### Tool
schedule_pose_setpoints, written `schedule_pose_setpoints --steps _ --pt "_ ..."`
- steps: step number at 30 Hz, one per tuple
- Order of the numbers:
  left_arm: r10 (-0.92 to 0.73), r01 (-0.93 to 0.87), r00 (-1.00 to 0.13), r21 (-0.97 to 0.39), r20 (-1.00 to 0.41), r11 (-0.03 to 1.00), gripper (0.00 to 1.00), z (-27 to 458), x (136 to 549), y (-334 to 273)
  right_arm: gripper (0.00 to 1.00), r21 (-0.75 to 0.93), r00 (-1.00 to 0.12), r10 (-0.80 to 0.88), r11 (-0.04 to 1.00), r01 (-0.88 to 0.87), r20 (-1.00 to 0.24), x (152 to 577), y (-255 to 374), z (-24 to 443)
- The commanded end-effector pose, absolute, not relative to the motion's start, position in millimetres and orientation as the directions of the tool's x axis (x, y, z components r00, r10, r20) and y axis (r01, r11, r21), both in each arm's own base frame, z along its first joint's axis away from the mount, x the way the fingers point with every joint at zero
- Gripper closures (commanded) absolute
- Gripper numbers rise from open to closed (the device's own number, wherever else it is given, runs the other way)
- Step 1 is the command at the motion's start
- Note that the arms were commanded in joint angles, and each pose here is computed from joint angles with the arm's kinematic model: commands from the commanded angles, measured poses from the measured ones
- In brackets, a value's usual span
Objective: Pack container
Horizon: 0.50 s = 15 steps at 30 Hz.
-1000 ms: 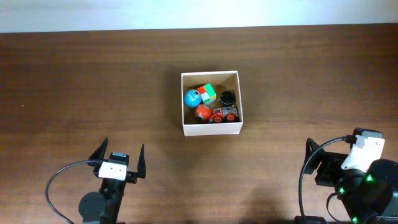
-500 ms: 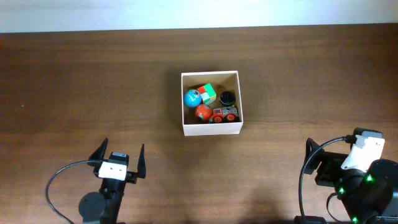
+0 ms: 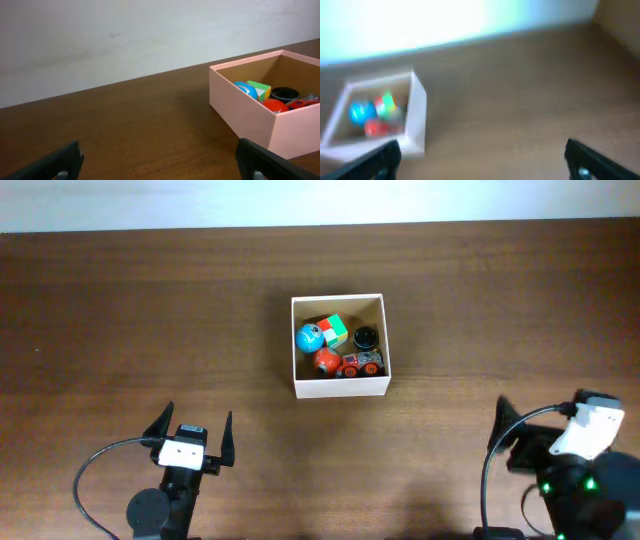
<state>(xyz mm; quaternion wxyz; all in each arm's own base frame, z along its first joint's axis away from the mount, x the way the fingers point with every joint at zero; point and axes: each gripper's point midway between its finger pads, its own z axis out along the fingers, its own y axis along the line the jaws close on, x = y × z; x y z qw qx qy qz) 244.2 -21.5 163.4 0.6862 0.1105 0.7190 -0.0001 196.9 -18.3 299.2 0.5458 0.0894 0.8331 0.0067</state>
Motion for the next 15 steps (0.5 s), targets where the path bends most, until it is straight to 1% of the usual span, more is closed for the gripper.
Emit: schedule_pose_setpoints --steps 1,4,8,12,15 --pt "0.167 0.173 -0.029 0.159 -0.986 0.972 0.01 161.7 243.8 -23.6 0.01 0.072 -0.282 0.093 0.994 0.083 -0.955 208.7 -14.2 288.9" --pt "0.167 0.173 -0.029 0.159 -0.986 0.972 0.01 161.7 243.8 -23.6 0.01 0.026 -0.153 0.026 1.000 0.001 -0.988 223.5 -4.4 285.3" --pt "0.167 0.173 -0.029 0.159 -0.986 0.972 0.01 161.7 243.8 -23.6 0.01 0.010 -0.020 0.010 0.999 -0.043 -1.000 236.9 1.3 270.0" --pt "0.167 0.173 -0.029 0.159 -0.986 0.972 0.01 161.7 243.8 -23.6 0.01 -0.005 0.082 0.000 0.998 -0.061 -0.997 242.3 4.0 253.5" --pt "0.167 0.173 -0.029 0.159 -0.986 0.972 0.01 161.7 243.8 -23.6 0.01 -0.014 0.130 -0.004 0.997 -0.072 -0.992 241.3 6.2 242.5"
